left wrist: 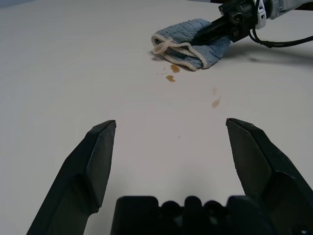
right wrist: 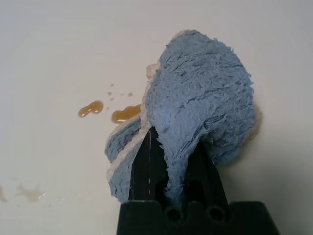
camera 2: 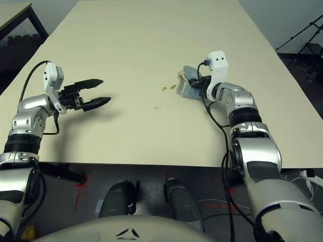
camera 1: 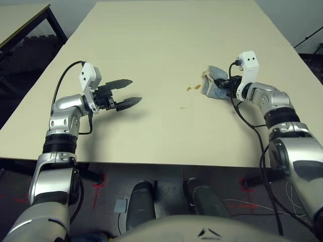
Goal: Wipe the water off the table with a rag.
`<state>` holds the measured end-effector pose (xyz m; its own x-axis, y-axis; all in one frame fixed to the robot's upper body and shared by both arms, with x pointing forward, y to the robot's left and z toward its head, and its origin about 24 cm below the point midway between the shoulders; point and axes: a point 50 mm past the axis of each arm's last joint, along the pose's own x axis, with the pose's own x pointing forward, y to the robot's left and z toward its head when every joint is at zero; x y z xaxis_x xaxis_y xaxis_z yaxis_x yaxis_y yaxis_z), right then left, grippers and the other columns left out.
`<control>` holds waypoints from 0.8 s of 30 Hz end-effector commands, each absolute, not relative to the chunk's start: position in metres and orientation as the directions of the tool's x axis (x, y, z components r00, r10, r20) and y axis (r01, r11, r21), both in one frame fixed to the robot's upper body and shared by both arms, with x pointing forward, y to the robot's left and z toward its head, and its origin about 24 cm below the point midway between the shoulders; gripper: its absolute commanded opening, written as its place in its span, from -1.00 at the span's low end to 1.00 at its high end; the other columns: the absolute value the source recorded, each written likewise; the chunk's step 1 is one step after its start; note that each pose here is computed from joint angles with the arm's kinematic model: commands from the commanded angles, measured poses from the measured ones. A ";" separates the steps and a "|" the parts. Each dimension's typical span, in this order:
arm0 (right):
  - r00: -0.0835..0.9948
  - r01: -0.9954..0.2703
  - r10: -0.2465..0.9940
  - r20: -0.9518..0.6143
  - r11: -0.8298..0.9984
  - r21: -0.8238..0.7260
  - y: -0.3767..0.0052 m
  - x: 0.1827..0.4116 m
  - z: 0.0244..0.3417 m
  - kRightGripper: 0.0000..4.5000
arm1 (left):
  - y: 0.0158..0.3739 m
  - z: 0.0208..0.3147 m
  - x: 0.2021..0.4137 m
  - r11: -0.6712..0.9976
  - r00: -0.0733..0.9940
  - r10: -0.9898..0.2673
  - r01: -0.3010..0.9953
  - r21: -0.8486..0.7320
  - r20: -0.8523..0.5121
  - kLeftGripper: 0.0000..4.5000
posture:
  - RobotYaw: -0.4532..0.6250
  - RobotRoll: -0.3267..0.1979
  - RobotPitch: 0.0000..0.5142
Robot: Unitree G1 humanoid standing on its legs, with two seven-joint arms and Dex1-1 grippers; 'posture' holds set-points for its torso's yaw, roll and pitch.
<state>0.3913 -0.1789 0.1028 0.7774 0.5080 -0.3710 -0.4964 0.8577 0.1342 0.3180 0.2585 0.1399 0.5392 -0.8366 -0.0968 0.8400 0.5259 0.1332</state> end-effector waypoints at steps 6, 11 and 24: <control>0.514 -0.707 0.723 -0.462 0.662 0.248 -0.122 0.372 0.073 -0.99 | 0.263 0.143 0.313 0.533 0.550 -0.829 0.833 0.149 -0.108 1.00 | -0.42 0.25 -0.79; 0.386 -0.772 0.795 -0.469 0.556 0.307 -0.105 0.357 0.068 -0.99 | 0.262 0.144 0.314 0.535 0.551 -0.827 0.832 0.147 -0.110 1.00 | -0.43 0.25 -0.78; 0.183 -0.800 0.849 -0.495 0.422 0.427 -0.103 0.322 0.068 -0.99 | 0.259 0.141 0.316 0.528 0.543 -0.833 0.838 0.140 -0.108 1.00 | -0.44 0.25 -0.82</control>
<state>0.3343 -0.1051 0.0856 0.2723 0.8454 -0.4595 -0.8272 0.4497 0.3371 0.3145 0.2600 0.1395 0.5468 -0.8307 -0.1046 0.8355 0.5332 0.1332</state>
